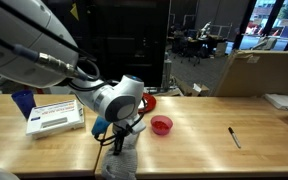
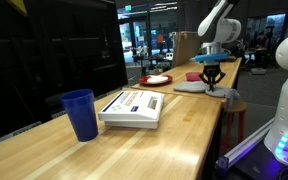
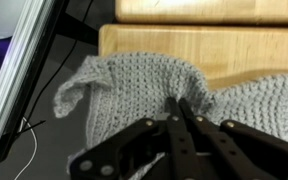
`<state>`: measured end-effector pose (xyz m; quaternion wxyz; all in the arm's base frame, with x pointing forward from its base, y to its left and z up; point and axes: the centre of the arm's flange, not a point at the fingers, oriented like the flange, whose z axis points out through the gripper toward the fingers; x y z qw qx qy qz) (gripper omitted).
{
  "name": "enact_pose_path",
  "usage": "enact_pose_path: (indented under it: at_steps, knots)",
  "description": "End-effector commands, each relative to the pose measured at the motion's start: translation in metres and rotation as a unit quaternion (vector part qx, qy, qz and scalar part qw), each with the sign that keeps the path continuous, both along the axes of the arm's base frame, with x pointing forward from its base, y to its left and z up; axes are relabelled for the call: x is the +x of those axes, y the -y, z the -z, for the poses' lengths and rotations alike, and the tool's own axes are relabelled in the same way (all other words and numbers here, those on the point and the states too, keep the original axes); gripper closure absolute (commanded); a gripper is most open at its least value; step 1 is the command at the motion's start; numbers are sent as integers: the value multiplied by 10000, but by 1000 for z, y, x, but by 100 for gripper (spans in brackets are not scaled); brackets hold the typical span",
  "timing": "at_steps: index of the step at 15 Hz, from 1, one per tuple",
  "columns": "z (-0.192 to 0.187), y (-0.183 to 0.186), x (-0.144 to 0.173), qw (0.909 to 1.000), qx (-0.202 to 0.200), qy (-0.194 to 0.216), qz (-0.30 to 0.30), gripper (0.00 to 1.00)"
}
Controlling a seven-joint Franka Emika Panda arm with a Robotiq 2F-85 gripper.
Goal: Move the pink bowl to the left and use the grey cloth to wipe the table
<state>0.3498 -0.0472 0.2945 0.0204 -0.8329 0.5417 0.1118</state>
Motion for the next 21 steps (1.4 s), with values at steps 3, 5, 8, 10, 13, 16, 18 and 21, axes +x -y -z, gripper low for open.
enact_pose_path:
  at_steps: [3,5,8,10,13,16,18,21]
  knots:
    - [7,-56,-35,9985,110,78,-529,99]
    - [10,-70,-35,9974,239,8,-680,99]
    - [15,-96,-34,9942,369,-79,-1010,99]
    - [17,-113,-32,9913,445,-100,-1231,99]
    - [23,-140,-29,9859,533,-167,-1575,99]
    - [26,-167,-29,9783,700,-165,-1941,99]
    - [28,-186,-29,9715,838,-161,-2210,99]
    - [32,-210,-33,9610,1020,-182,-2565,99]
